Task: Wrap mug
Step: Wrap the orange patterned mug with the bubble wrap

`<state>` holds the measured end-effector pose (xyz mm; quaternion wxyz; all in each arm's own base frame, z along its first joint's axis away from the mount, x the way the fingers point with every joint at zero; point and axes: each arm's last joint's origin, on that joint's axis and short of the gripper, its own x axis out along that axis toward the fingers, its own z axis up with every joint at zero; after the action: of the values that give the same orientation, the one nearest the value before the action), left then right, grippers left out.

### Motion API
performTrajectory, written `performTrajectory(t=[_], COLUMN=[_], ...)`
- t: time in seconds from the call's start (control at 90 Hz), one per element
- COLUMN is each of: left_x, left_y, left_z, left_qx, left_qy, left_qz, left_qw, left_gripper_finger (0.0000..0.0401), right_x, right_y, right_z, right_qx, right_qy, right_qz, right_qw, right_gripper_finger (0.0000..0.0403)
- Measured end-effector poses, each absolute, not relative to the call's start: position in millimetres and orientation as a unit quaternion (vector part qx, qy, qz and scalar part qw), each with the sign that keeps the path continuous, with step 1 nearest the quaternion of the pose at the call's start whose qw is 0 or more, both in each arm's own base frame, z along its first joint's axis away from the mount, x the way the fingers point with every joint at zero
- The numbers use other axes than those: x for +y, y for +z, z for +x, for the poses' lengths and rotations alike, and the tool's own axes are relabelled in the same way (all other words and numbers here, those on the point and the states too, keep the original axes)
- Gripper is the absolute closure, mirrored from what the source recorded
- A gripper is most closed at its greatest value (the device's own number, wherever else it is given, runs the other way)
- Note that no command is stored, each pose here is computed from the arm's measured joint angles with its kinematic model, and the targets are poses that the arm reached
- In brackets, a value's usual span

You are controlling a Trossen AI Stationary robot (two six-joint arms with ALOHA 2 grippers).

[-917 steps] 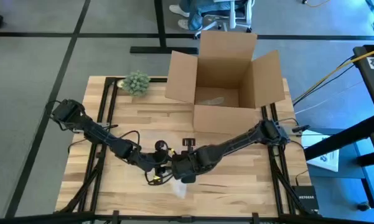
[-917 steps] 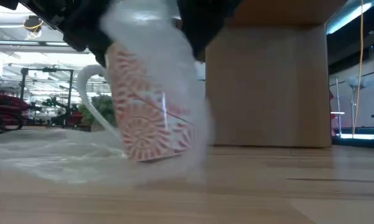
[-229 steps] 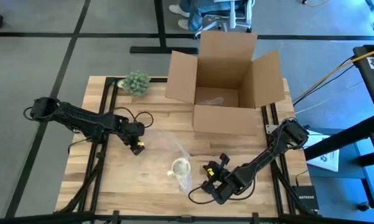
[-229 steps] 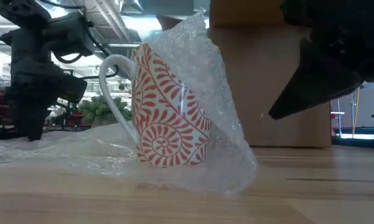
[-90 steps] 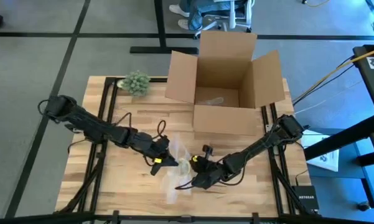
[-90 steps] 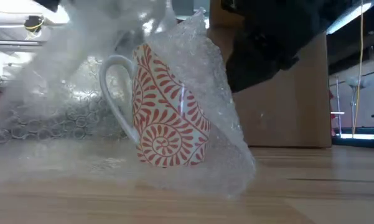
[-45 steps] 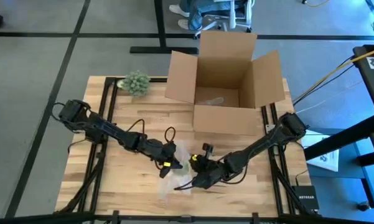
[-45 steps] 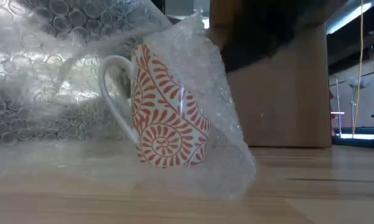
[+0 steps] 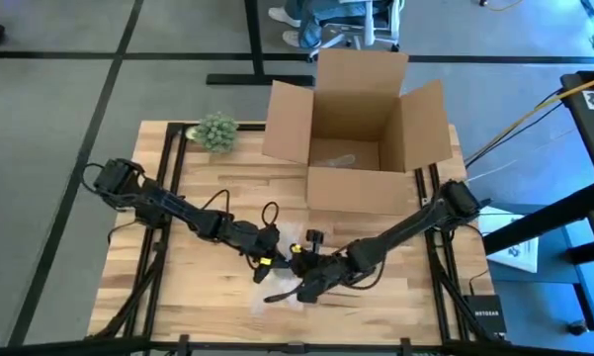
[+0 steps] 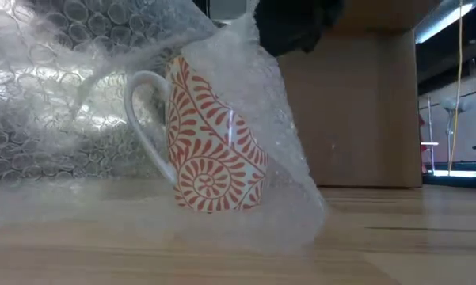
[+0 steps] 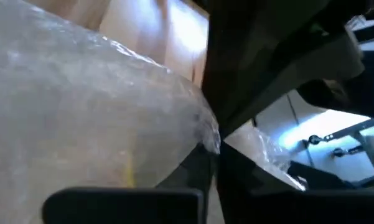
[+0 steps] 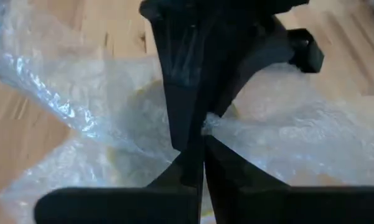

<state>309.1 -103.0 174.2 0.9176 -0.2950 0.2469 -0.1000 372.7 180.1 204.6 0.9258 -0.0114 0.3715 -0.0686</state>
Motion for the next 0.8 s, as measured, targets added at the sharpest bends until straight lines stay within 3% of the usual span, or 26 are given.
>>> performTrajectory(t=[0.156,0.489,0.8], left_x=[-104.7,-101.6,-99.9], left_y=[175.0,192.6,221.6], left_z=[308.9,307.2,286.7], left_qx=[0.240,0.214,0.209], left_qy=[-0.114,-0.157,-0.175], left_qz=[-0.262,-0.253,-0.188], left_qw=[0.928,0.930,0.944], left_gripper_finger=[0.0392,0.0309,0.0300], right_x=[179.4,176.9,176.8], right_y=[204.5,202.2,201.5], right_z=[373.1,368.6,368.4], right_qx=[0.374,0.403,0.405], right_qy=[-0.065,-0.060,-0.060], right_qz=[-0.006,-0.005,-0.004], right_qw=[0.925,0.913,0.912], right_gripper_finger=[0.0402,0.0402,0.0402])
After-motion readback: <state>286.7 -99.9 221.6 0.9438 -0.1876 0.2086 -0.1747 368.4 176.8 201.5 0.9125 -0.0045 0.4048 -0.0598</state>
